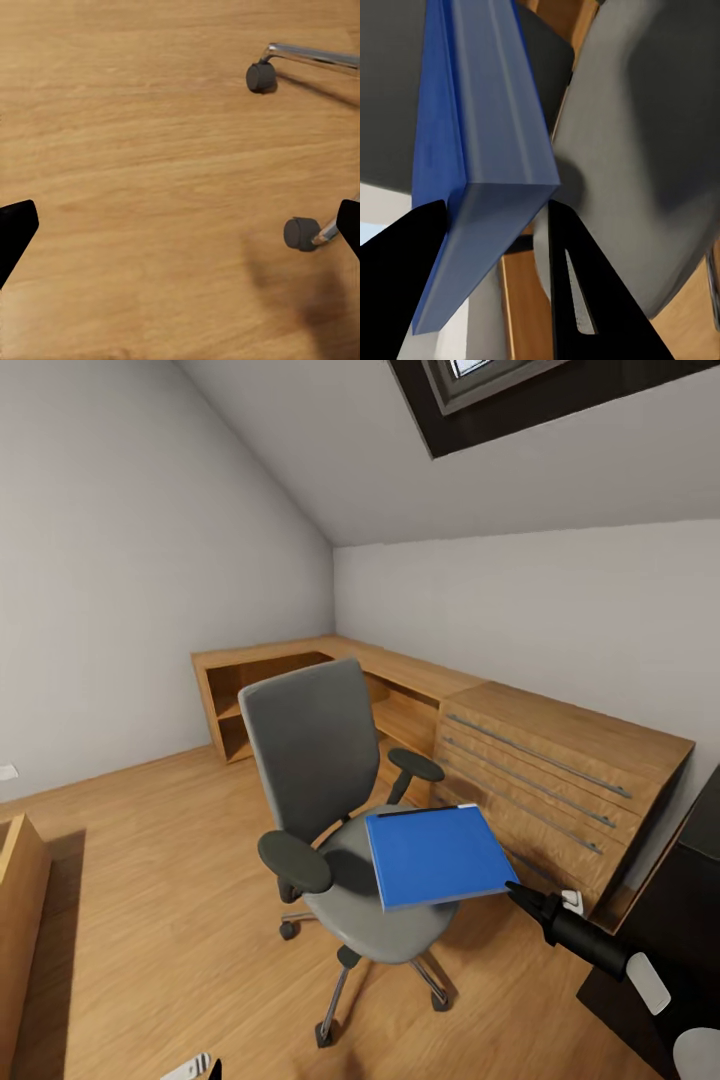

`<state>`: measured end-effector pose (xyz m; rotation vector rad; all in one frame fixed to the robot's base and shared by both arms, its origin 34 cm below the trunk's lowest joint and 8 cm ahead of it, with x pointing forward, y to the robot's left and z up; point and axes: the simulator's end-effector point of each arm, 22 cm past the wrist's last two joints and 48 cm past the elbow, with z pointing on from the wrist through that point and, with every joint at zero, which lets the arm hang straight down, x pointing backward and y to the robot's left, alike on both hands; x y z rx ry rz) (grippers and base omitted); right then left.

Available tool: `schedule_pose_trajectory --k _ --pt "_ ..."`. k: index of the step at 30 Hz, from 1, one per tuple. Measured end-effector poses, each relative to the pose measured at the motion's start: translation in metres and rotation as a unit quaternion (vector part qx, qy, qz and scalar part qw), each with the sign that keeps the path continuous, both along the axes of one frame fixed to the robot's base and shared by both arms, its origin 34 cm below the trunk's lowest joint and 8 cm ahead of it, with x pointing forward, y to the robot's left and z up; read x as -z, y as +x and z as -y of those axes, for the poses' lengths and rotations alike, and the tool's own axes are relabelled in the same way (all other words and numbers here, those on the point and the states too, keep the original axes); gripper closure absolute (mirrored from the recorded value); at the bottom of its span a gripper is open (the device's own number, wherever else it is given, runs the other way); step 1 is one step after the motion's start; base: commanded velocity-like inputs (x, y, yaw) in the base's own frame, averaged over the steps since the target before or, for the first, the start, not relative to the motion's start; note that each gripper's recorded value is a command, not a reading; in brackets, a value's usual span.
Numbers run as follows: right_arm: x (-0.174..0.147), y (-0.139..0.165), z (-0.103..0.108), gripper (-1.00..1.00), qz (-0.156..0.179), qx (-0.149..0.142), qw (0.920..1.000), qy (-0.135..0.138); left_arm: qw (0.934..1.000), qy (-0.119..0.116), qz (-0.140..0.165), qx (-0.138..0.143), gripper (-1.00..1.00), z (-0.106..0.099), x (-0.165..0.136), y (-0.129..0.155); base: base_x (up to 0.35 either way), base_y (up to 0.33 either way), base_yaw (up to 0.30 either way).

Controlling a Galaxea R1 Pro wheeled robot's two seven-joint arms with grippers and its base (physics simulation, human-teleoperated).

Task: In the bedroom, organize the workspace by keeping the computer under the desk, ensuring the monitor is on the desk, placing the keyboard on the desk next to the monitor, placing the mouse on the desk next to the keyboard, moving the folder from the swivel chair onto the desk next to the mouse, stacking the notebook on top of the folder with the pen on top of the notebook, and positioning the swivel chair next to the desk.

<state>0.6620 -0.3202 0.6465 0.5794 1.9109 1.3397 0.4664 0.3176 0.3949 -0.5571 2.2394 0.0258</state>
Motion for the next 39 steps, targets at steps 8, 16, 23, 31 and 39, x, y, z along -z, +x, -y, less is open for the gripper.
schedule_pose_trajectory --k 8,16,23,31,39 --pt "-0.016 0.003 0.0 1.0 0.002 0.001 1.0 -0.001 1.0 0.0 -0.001 -0.002 -1.0 -0.001 -0.016 0.002 0.0 0.0 0.0" --pt "-0.033 0.004 0.01 1.0 0.002 0.005 1.0 -0.008 1.0 0.0 -0.001 -0.001 -1.0 -0.001 -0.032 0.004 0.0 0.0 0.0" --pt "-0.047 0.006 0.017 1.0 0.002 0.007 0.9999 -0.012 1.0 0.0 -0.002 -0.001 -1.0 -0.001 -0.045 0.006 0.0 0.0 0.0" --pt "-0.063 0.007 0.018 1.0 0.001 0.007 0.9999 -0.008 1.0 0.0 -0.002 -0.001 -1.0 -0.001 -0.06 0.007 0.0 0.0 0.0" --pt "-0.079 0.008 0.018 1.0 0.001 0.007 0.9999 -0.008 1.0 0.0 -0.002 -0.001 -1.0 0.0 -0.075 0.009 0.0 0.0 0.0"
